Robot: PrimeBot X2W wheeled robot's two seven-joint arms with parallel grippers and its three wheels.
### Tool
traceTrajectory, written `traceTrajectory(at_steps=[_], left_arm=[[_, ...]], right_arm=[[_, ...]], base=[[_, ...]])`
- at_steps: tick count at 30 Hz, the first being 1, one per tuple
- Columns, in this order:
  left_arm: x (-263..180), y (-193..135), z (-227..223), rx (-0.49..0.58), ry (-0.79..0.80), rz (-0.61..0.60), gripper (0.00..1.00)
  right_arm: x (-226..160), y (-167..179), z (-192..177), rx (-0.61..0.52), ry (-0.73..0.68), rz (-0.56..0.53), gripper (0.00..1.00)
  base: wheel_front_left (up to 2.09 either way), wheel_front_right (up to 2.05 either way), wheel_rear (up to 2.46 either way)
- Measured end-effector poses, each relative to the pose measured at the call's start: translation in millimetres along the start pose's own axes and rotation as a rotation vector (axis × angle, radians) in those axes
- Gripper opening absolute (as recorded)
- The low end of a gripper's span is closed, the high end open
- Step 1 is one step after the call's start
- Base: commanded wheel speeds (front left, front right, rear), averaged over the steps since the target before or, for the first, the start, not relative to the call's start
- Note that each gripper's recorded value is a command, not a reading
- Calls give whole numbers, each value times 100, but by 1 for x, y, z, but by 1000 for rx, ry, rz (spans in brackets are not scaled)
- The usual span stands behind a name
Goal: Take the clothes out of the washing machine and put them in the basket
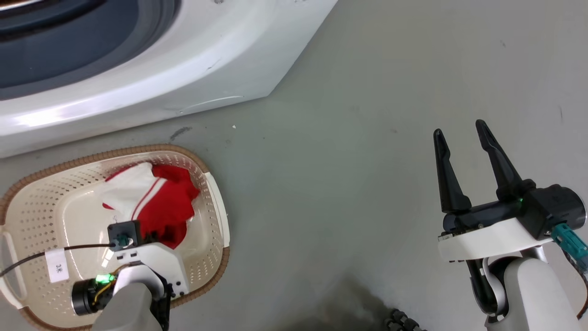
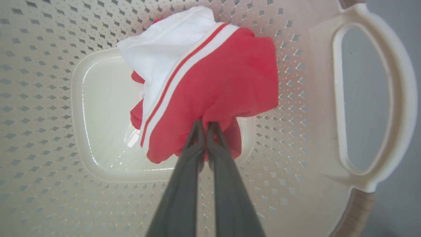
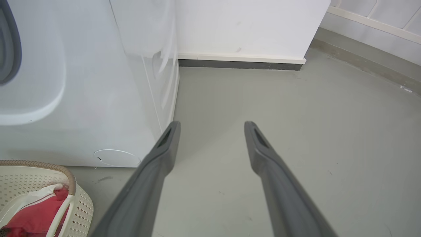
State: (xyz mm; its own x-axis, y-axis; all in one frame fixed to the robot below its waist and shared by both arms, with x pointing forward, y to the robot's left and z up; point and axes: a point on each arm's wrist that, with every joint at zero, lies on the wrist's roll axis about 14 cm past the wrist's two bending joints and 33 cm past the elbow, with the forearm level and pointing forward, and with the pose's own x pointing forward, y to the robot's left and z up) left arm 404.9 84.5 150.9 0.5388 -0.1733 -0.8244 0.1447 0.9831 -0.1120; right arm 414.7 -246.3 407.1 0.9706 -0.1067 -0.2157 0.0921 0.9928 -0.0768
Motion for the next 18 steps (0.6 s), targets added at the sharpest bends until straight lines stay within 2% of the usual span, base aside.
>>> traceTrajectory(at_steps=[1, 2, 3, 11, 18], left_arm=[[-2, 0, -2, -10, 9, 1, 59], [-5, -1, -3, -15, 14, 2, 90], [-7, -2, -2, -20, 12, 2, 100], [-41, -1, 13, -73, -38, 9, 100], [-76, 8, 56, -89, -201, 27, 100]], right_arm=[[-1, 0, 2, -2, -5, 1, 100], [-1, 0, 4, -2, -11, 1, 100], [-2, -1, 7, -2, -19, 0, 100], [-18, -2, 41, 3, -102, 0, 100], [-38, 5, 69, 16, -170, 17, 100]], base=[[0, 0, 0], [0, 0, 0], [0, 0, 0], [0, 0, 0], [0, 0, 0]])
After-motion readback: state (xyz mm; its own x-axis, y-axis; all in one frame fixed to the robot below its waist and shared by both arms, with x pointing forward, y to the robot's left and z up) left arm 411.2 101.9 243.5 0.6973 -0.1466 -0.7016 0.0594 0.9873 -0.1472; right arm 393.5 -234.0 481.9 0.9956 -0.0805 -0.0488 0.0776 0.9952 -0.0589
